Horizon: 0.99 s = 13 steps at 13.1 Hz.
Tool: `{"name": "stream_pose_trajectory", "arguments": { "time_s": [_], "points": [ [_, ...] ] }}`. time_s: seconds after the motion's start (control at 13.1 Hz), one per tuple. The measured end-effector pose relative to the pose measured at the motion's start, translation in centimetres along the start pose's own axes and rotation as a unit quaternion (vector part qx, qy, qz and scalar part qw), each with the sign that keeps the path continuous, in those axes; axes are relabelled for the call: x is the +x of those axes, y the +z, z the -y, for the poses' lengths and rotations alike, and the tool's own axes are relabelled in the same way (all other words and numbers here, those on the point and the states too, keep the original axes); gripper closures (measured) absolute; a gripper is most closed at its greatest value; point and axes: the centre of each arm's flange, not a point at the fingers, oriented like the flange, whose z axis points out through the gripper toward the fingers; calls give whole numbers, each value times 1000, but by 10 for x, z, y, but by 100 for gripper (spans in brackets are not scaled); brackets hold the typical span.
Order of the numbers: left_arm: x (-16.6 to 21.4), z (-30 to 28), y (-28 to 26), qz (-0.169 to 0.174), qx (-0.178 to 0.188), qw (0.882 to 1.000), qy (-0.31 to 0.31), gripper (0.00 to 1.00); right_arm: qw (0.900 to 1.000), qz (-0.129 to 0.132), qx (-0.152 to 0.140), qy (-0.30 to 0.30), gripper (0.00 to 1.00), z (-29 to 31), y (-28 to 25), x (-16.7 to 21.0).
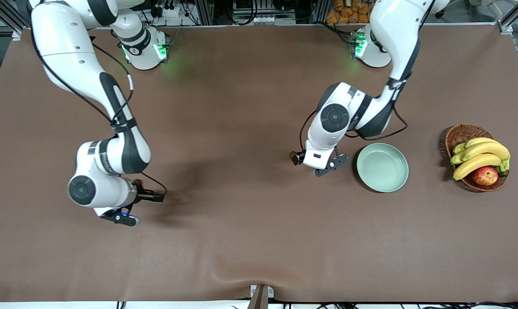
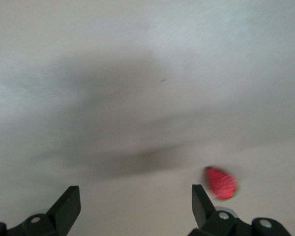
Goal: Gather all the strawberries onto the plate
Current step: 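Grasp the second strawberry with the right gripper while the left gripper holds, then drop the strawberry onto the plate with the left gripper while the right carries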
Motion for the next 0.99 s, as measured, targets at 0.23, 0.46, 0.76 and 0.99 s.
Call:
{"name": "stream_pose_trajectory", "arguments": {
  "time_s": [0.23,0.46,0.76,0.99],
  "points": [
    [-19,-11,34,-1,-5,999,-49,0,998,23,-3,-64,0,-44,14,4],
    [-28,-14,52,3,3,997,-71,5,996,48,-2,-79,0,-72,37,-1],
    [-35,-15,67,5,9,996,-86,11,994,65,-3,-86,6,-69,52,-9],
    [-41,-17,75,6,10,996,-87,22,993,67,-2,-98,37,-68,57,-11]
  ]
}}
